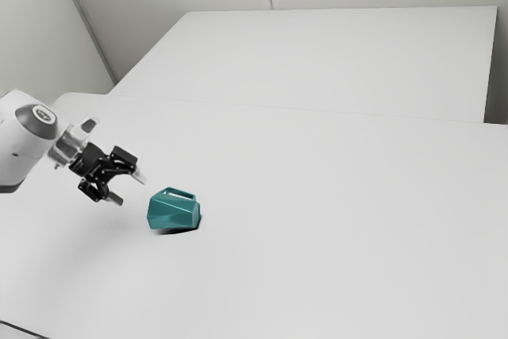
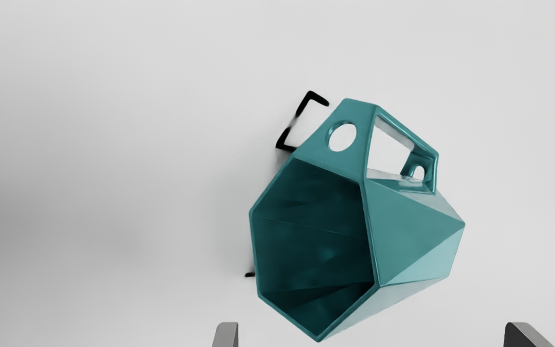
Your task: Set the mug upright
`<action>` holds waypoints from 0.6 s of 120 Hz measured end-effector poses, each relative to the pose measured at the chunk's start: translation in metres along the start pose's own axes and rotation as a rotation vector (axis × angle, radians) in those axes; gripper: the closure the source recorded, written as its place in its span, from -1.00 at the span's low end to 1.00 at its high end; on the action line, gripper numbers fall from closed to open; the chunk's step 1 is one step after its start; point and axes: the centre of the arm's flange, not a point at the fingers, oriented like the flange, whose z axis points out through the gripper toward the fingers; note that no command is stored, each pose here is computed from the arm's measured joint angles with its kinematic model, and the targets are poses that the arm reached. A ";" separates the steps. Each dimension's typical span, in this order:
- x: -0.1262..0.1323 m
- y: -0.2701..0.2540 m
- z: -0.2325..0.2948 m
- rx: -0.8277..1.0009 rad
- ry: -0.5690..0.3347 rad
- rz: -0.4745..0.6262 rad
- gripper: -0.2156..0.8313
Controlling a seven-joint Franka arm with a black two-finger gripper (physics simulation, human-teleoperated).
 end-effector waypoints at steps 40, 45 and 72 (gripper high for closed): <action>0.012 -0.015 0.037 -0.140 0.013 0.062 -0.59; 0.013 -0.016 0.042 -0.154 0.012 0.069 -0.59; 0.009 -0.013 0.050 -0.200 0.025 0.128 -0.59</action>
